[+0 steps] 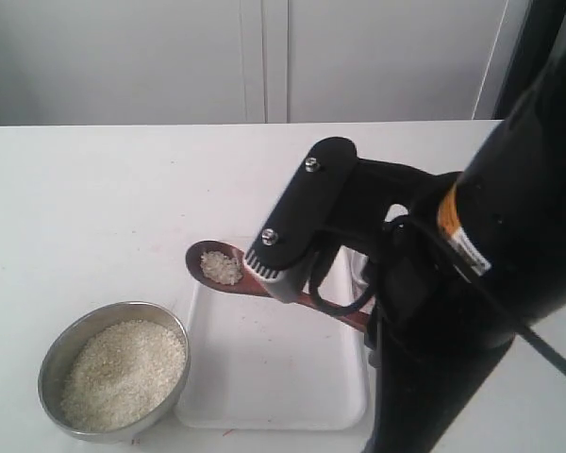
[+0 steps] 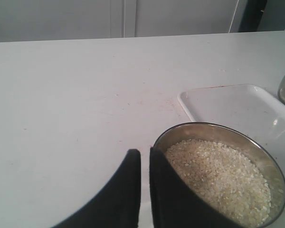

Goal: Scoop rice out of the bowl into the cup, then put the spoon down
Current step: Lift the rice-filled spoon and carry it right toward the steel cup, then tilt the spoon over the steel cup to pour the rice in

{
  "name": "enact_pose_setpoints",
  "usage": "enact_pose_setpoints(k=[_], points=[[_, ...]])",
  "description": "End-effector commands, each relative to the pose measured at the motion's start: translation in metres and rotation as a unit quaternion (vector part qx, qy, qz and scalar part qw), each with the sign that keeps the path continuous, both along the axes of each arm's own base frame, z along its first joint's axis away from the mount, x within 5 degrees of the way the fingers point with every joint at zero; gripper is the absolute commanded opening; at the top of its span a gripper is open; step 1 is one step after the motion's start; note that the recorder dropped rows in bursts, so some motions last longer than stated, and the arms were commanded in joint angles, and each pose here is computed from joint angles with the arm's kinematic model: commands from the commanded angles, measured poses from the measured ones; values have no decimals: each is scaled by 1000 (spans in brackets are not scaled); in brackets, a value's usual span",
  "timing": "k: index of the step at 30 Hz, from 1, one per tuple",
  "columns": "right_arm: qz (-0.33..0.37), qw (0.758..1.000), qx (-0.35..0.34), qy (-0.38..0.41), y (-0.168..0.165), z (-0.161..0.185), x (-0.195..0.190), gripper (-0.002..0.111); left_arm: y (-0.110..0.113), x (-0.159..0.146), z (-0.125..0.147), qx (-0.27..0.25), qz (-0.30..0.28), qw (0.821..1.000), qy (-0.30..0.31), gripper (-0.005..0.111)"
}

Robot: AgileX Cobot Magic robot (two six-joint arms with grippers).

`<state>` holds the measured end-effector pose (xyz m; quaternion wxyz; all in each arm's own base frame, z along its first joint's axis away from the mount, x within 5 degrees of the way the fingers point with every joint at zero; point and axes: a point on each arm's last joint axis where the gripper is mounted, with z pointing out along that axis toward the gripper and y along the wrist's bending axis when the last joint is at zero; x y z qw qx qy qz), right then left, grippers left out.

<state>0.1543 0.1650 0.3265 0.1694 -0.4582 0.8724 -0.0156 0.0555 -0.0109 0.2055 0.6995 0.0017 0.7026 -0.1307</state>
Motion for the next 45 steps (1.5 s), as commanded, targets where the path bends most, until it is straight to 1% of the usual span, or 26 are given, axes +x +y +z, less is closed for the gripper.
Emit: enact_pose_setpoints(k=[1,7,12,17,21,23,27,31,37,39,42,45], points=[[-43,999,7,6,-11,-5,-7,0,-1,0,1,-3,-5,1000,1,14],[-82,996,1,22,-13,-17,-8,0,-1,0,1,-3,-5,1000,1,14],[-102,995,-12,16,-20,-22,-4,0,-1,0,1,-3,-5,1000,1,14],[-162,987,-23,5,-44,-21,16,0,-1,0,1,-3,-5,1000,1,14],[-187,981,-41,9,-66,-24,32,0,-1,0,1,-3,-5,1000,1,14],[-190,980,-51,10,-73,-25,37,0,-1,0,1,-3,-5,1000,1,14],[-198,975,-99,-5,-84,-31,51,0,-1,0,1,-3,-5,1000,1,14],[-185,973,-137,-19,-82,-43,67,0,-1,0,1,-3,-5,1000,1,14],[-167,974,-154,-5,-71,-71,89,0,-1,0,1,-3,-5,1000,1,14],[-181,971,-155,2,-75,-81,98,0,-1,0,1,-3,-5,1000,1,14],[-199,970,-141,-12,-83,-82,106,0,-1,0,1,-3,-5,1000,1,14],[-193,969,-155,-27,-86,-81,109,0,-1,0,1,-3,-5,1000,1,14]])
